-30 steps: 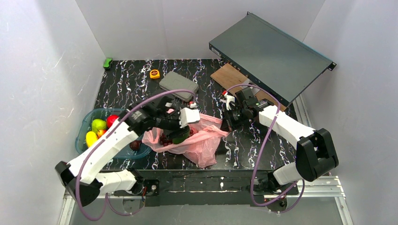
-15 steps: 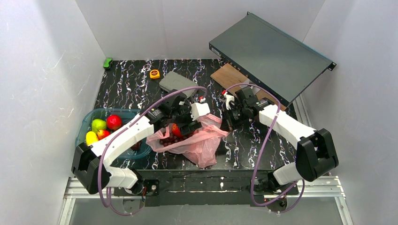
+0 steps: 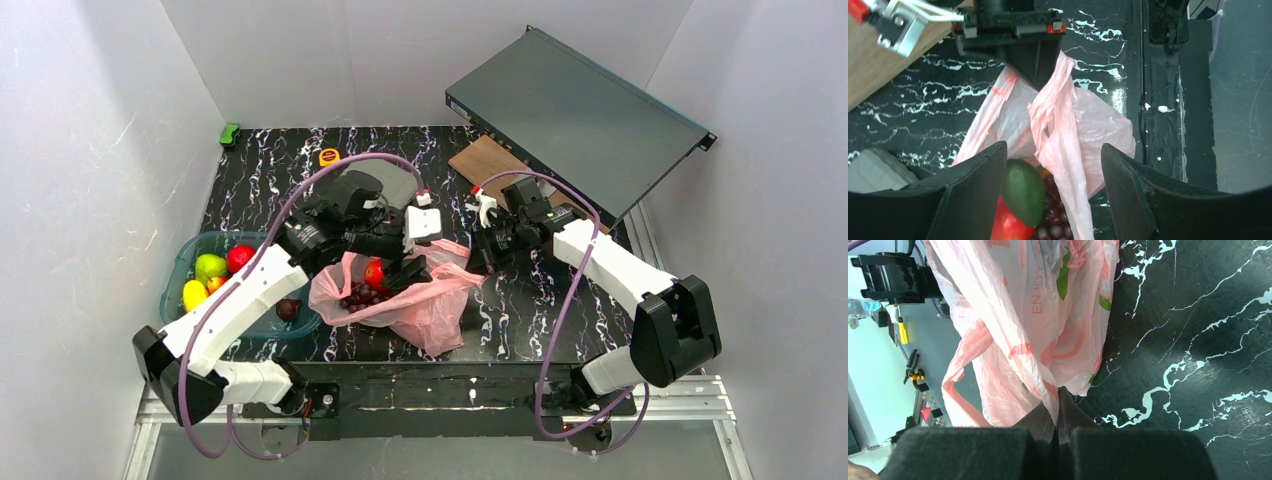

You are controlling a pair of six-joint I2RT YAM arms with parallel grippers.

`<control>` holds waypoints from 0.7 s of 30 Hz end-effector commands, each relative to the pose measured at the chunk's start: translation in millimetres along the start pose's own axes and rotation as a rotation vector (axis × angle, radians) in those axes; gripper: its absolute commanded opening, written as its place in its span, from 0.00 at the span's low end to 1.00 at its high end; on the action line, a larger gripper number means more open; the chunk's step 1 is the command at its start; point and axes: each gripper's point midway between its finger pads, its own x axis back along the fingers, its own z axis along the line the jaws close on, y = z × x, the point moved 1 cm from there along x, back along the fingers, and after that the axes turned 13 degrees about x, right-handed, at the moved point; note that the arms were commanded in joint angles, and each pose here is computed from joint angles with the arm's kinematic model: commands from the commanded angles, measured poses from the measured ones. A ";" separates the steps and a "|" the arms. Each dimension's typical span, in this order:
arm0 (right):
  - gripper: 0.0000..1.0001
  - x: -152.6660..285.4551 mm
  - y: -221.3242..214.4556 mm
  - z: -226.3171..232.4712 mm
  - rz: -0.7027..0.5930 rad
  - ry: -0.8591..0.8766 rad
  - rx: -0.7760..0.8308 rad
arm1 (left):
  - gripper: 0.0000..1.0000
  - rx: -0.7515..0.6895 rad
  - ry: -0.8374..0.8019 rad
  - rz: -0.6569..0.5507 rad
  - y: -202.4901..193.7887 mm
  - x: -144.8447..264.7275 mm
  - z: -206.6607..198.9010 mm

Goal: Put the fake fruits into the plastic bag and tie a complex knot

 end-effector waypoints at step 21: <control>0.04 31.6 40.0 24.4 -0.106 0.010 0.181 | 0.00 0.037 0.002 0.129 10.4 -33.5 -5.1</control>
